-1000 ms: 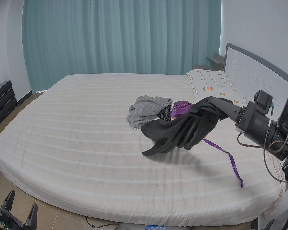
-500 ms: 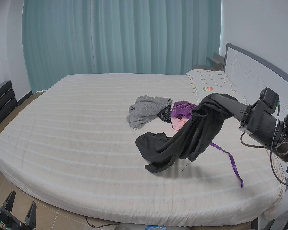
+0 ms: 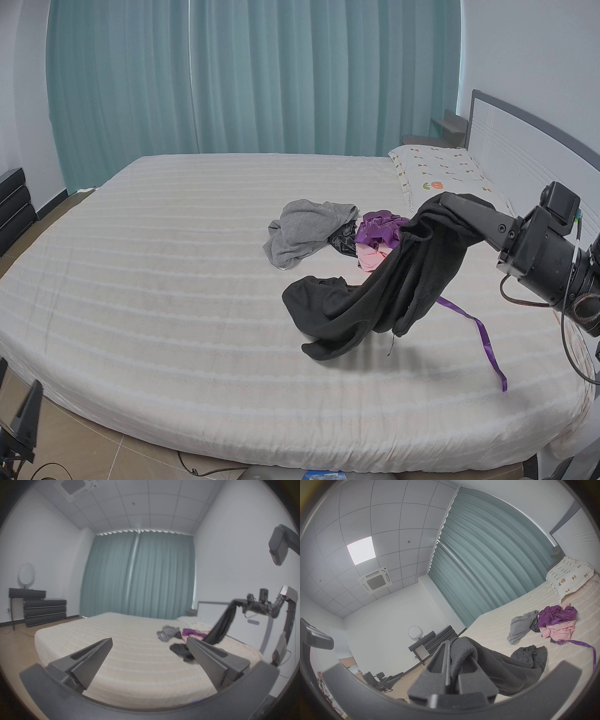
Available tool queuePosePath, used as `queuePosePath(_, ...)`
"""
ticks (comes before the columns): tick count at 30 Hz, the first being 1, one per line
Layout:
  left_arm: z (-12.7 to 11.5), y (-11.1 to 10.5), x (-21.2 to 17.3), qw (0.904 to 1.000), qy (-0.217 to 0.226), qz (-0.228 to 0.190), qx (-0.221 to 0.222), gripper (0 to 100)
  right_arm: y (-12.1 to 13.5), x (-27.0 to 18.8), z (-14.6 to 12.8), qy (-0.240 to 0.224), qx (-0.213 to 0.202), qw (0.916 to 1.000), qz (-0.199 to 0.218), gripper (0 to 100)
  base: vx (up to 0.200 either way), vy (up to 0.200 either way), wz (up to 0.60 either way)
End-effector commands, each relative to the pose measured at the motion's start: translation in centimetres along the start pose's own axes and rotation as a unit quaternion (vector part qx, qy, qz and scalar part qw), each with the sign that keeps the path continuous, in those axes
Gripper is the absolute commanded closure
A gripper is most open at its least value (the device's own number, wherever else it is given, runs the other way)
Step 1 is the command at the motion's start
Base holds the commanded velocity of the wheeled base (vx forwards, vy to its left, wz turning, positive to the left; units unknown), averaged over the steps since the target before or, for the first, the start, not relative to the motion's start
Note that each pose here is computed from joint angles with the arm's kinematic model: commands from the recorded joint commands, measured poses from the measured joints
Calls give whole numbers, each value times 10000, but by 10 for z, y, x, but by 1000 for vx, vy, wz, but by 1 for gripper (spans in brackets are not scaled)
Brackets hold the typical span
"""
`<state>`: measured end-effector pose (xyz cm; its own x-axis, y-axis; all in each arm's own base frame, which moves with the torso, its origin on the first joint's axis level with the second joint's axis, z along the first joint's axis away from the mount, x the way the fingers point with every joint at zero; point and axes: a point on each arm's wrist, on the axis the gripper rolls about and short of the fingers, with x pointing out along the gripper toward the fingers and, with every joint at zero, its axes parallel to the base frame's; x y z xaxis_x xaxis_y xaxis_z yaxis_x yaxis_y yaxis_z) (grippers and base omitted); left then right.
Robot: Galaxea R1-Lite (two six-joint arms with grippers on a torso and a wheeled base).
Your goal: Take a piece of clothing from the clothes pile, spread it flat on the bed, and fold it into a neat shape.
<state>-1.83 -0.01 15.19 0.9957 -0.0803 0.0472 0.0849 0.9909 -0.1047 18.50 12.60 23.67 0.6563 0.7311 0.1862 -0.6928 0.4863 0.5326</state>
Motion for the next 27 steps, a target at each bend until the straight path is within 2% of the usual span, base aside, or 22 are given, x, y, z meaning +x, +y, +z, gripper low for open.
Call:
queuePosePath(1,-22,-1,40,9782,1815,-1002,81,0,2,10,7,-150,-30,9998,90,100,0,0,0)
queuePosePath(2,-21,-4,54,9673,2157,-1336,-21,0,0,11,6,-120,-51,9999,67,100,0,0,0)
queuePosePath(3,-24,-5,61,9593,2420,-1452,-72,0,-1,13,5,-96,-66,9999,50,100,0,0,0)
queuePosePath(5,-36,-6,75,9389,3071,-1549,-157,0,-3,15,3,-76,-73,9999,26,100,0,0,0)
queuePosePath(7,-40,-8,96,9257,3443,-1530,-331,0,-4,15,3,-125,-88,9999,33,100,0,0,0)
queuePosePath(9,-37,-11,119,9298,3314,-1464,-644,0,-6,16,5,-173,-105,9998,12,100,0,0,0)
queuePosePath(11,-37,-17,140,9297,3260,-1556,-722,0,-7,17,5,-202,-113,9997,23,100,0,0,0)
queuePosePath(13,-52,-30,161,9155,3593,-1710,-595,0,-6,18,6,-261,-139,9995,56,100,0,0,0)
queuePosePath(17,-81,-50,186,8977,4083,-1639,-240,0,-8,17,7,-301,-154,9994,20,100,0,0,0)
queuePosePath(21,-95,-64,208,8946,4100,-1765,-187,0,-12,16,9,-338,-172,9993,-55,100,0,0,0)
queuePosePath(22,-110,-75,223,8890,4177,-1872,-102,0,-13,15,12,-381,-123,9992,-67,100,0,0,0)
queuePosePath(23,-110,-75,223,8890,4177,-1872,-102,0,-13,15,12,-381,-123,9992,-67,100,0,0,0)
queuePosePath(24,-124,-86,237,8848,4231,-1953,-36,0,-15,15,11,-368,-132,9992,-114,100,0,0,0)
queuePosePath(27,-143,-98,246,8779,4308,-2091,31,0,-14,15,14,-437,-168,9988,-111,100,0,0,0)
